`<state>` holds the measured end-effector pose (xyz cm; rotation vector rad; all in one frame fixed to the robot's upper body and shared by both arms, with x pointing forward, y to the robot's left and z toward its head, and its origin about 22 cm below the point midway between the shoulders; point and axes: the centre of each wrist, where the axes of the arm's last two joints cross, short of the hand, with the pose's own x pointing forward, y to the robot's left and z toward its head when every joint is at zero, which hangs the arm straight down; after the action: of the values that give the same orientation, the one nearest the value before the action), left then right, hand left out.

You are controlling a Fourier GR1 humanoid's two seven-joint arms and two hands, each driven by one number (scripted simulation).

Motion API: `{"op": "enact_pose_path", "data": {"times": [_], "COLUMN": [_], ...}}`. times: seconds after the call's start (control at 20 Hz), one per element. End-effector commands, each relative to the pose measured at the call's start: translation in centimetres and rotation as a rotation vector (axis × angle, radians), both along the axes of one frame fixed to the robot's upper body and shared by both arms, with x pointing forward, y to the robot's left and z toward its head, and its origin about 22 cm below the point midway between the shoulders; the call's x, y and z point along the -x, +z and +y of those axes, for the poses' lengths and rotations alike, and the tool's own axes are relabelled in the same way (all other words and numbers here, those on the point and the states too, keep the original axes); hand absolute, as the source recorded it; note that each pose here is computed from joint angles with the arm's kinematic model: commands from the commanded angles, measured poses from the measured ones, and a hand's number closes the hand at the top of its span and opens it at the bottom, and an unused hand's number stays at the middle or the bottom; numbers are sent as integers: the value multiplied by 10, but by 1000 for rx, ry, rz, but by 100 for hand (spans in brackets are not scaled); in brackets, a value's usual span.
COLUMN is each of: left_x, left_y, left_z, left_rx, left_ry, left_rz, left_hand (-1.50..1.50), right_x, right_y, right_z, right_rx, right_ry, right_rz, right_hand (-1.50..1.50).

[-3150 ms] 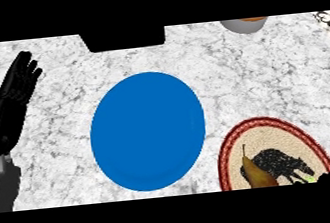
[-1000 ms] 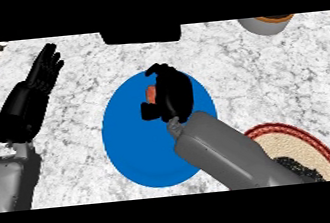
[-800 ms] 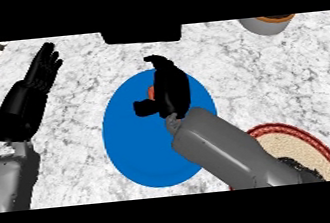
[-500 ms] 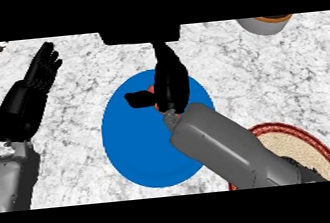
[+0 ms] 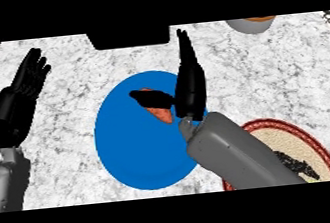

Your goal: Pick the sweet potato from the placemat and place it in the plate

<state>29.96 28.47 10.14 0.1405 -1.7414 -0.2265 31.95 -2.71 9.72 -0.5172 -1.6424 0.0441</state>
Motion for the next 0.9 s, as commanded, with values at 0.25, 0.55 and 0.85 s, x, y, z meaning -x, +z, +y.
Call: {"op": "enact_pose_path", "data": {"times": [0.25,0.55,0.85], "left_x": [-4,-4,0], "left_y": [11,-7,1], "left_z": [4,-1,-8], "left_rx": [-1,0,2], "left_ry": [1,-2,16], "left_rz": [-4,0,-22], "left_hand": [0,0,0], "right_x": [61,103,144], "right_y": [-5,-11,-20], "right_z": [-95,-150,-200], "right_rx": [-81,-48,-42], "right_ry": [-43,-28,-22], "right_rz": [-59,-70,-47], "right_hand": [-150,-150,-150]}}
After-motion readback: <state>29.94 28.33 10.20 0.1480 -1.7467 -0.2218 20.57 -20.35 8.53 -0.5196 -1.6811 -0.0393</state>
